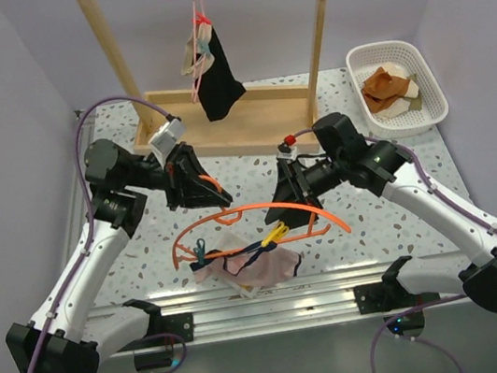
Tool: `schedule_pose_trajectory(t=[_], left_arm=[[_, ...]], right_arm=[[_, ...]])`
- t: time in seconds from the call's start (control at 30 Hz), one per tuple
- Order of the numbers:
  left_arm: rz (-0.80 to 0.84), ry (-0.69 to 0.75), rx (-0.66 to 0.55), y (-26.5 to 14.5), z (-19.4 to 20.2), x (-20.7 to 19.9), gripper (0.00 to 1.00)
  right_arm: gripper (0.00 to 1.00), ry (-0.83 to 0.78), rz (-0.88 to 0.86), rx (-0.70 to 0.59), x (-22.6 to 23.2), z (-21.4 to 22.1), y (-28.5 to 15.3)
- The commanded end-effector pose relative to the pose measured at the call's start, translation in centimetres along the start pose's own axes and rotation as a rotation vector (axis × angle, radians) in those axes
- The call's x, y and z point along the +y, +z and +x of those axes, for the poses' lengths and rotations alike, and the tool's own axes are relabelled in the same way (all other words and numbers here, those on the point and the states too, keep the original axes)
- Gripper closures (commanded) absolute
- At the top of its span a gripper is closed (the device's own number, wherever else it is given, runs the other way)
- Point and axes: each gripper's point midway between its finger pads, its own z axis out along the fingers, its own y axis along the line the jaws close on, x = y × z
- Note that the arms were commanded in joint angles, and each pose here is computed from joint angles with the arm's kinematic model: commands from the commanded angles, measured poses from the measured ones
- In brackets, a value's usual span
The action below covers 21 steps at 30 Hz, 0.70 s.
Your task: Remove the underwear clipped to the hanger
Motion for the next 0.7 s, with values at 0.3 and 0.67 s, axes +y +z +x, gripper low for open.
schedule_pose_trajectory(t=[0.3,0.67], left_arm=[[0.094,0.081,0.082,-0.3,0.0,-2.2,1.00],[0.092,0.078,0.082,-0.3,0.0,-2.2,1.00]], right_arm=[[0.48,0.007,-0.013,0.061,0.0,2.4,-0.8],[0.52,0.001,0.025,0.087,-0.5,2.6,-0.8]])
